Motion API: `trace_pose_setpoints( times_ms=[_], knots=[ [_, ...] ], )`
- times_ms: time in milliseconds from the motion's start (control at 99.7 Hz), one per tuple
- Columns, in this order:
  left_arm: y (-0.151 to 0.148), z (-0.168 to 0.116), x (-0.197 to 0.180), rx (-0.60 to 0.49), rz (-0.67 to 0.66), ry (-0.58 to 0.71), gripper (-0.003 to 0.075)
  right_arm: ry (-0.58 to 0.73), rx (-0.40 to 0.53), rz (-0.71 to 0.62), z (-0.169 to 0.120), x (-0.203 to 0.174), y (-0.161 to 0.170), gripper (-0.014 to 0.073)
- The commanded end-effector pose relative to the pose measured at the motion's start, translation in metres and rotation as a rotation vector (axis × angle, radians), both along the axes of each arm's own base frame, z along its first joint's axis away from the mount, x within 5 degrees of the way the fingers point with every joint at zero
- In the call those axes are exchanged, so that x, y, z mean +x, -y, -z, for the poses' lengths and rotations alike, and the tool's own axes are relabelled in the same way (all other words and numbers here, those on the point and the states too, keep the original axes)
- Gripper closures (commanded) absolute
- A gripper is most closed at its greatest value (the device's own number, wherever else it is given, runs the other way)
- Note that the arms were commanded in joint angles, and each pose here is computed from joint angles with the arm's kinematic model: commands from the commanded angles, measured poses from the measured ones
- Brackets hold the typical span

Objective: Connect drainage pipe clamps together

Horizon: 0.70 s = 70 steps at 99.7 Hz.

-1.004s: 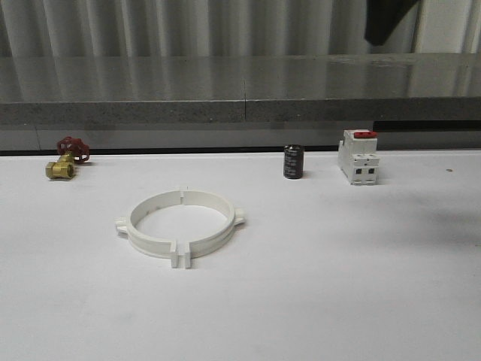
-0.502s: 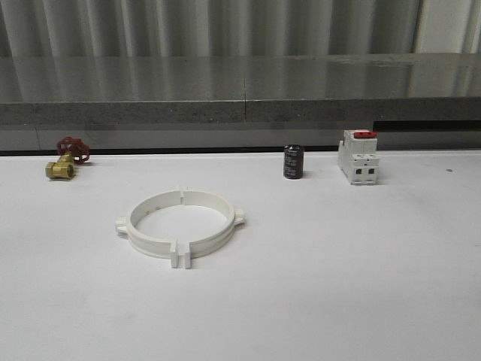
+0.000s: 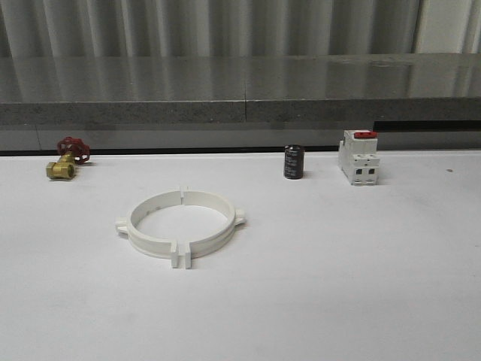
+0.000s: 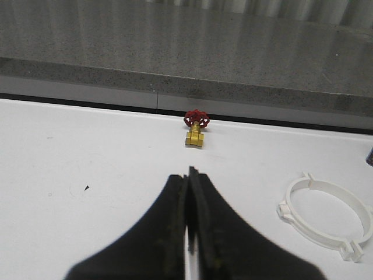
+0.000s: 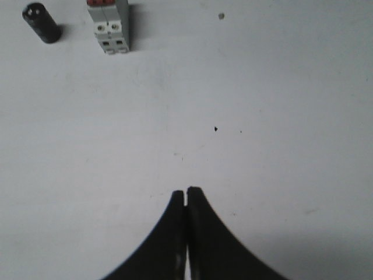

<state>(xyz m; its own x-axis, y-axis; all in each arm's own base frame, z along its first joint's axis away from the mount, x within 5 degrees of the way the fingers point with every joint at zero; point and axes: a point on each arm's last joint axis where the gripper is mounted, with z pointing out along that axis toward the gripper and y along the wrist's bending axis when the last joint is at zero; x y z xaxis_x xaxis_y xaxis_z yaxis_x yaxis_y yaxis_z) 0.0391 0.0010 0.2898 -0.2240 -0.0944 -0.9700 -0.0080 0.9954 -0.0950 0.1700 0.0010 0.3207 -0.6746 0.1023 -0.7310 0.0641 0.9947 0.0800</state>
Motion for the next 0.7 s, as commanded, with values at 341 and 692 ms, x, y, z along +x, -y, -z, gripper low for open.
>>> trace_pose_setpoints(
  times_ms=[341, 692],
  knots=[
    [0.000, -0.015, 0.000, -0.003, 0.002, 0.094, 0.0741, 0.483, -0.026, 0.000, 0.033, -0.059, 0.001, 0.0662],
    [0.000, -0.015, 0.000, -0.003, 0.002, 0.094, 0.0741, 0.728, -0.037, -0.006, 0.083, -0.097, 0.001, 0.0662]
  ],
)
